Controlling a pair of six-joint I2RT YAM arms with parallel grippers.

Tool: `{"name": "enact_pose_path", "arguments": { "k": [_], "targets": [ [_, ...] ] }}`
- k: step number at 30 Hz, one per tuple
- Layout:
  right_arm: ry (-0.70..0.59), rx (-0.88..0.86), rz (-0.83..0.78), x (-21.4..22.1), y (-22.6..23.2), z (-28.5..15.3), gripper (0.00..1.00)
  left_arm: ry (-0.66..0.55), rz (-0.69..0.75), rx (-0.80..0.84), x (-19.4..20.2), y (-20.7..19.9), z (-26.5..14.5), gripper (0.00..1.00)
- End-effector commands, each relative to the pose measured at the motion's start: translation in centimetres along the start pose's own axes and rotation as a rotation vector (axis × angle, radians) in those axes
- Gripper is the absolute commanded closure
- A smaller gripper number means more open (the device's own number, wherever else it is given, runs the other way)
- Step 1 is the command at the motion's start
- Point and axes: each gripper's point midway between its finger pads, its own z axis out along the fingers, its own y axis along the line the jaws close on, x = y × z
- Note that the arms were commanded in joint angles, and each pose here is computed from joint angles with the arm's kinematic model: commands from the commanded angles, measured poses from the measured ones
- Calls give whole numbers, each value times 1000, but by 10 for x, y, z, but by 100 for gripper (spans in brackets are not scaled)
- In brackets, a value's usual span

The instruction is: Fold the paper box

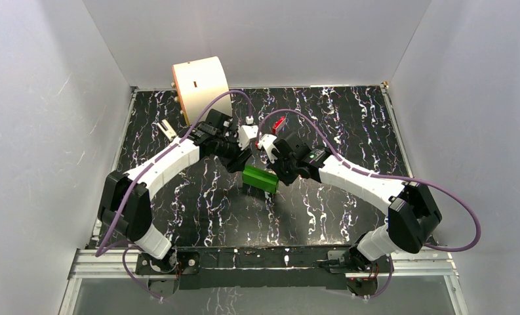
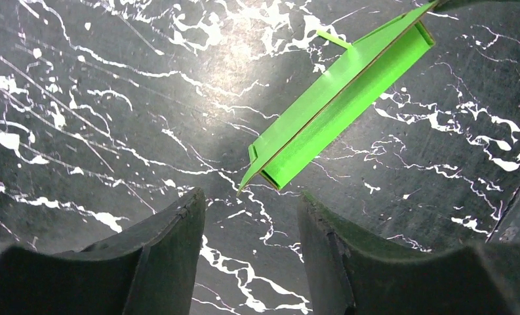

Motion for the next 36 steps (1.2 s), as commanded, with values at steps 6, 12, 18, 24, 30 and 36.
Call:
{"name": "enact_pose_path", "arguments": {
  "k": [6,12,18,24,30,36],
  "targets": [
    [-19,-21,-18,-4,3,-1,99,-85,153,110,-8,-7,3,55],
    [-28,-22,-20,-6,3,-3,99,-99,171,154,-3,-11,5,59],
    [-32,-23,-17,-7,3,-3,99,-148,156,201,4,-9,9,64],
    [-39,-20,-18,-6,3,-4,99,-229,155,255,0,-13,2,66],
    [-44,-21,-17,-6,3,-6,99,-266,181,257,1,-11,2,65],
    [-45,-26,-16,-6,4,-5,99,-330,200,267,-6,-8,1,64]
  ]
}}
